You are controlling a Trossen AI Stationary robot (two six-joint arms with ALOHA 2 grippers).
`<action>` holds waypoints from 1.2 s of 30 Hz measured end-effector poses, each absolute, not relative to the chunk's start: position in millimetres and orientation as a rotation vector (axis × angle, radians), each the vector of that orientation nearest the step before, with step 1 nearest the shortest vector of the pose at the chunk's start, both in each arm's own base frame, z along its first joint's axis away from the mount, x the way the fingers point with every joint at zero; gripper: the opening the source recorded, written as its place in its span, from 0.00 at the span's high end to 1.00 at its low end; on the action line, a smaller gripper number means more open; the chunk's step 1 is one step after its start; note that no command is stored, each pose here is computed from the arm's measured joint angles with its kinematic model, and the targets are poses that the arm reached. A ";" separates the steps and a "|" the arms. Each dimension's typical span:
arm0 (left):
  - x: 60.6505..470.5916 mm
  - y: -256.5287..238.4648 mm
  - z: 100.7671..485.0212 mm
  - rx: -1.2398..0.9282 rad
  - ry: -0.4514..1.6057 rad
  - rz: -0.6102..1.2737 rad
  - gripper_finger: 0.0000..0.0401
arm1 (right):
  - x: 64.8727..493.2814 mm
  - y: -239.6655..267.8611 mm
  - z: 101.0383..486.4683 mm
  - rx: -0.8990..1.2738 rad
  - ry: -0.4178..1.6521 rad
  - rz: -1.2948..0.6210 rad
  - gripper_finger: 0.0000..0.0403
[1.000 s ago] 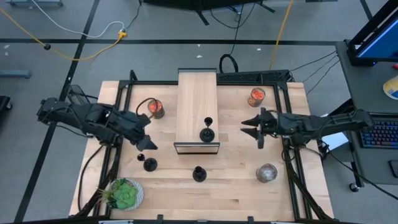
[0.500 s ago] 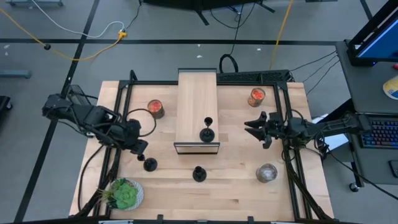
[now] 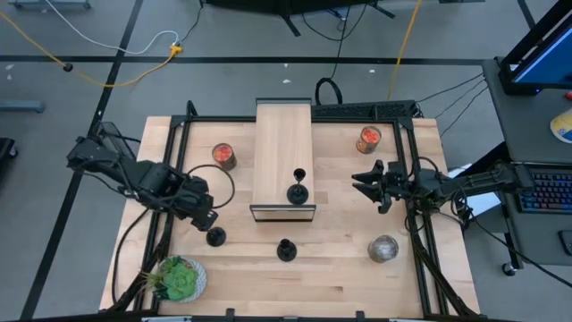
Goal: Pick & Place candle stick holders
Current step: Put the left black candle holder on the shelf
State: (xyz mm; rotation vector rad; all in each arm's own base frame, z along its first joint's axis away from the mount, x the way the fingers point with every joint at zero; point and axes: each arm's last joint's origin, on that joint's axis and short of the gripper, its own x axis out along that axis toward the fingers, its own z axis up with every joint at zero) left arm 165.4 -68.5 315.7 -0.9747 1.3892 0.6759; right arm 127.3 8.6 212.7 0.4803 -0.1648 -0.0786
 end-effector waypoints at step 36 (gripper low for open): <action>162.2 -75.1 313.7 -1.029 1.426 0.741 0.48 | 127.3 8.6 212.7 0.483 -0.165 -0.079 0.61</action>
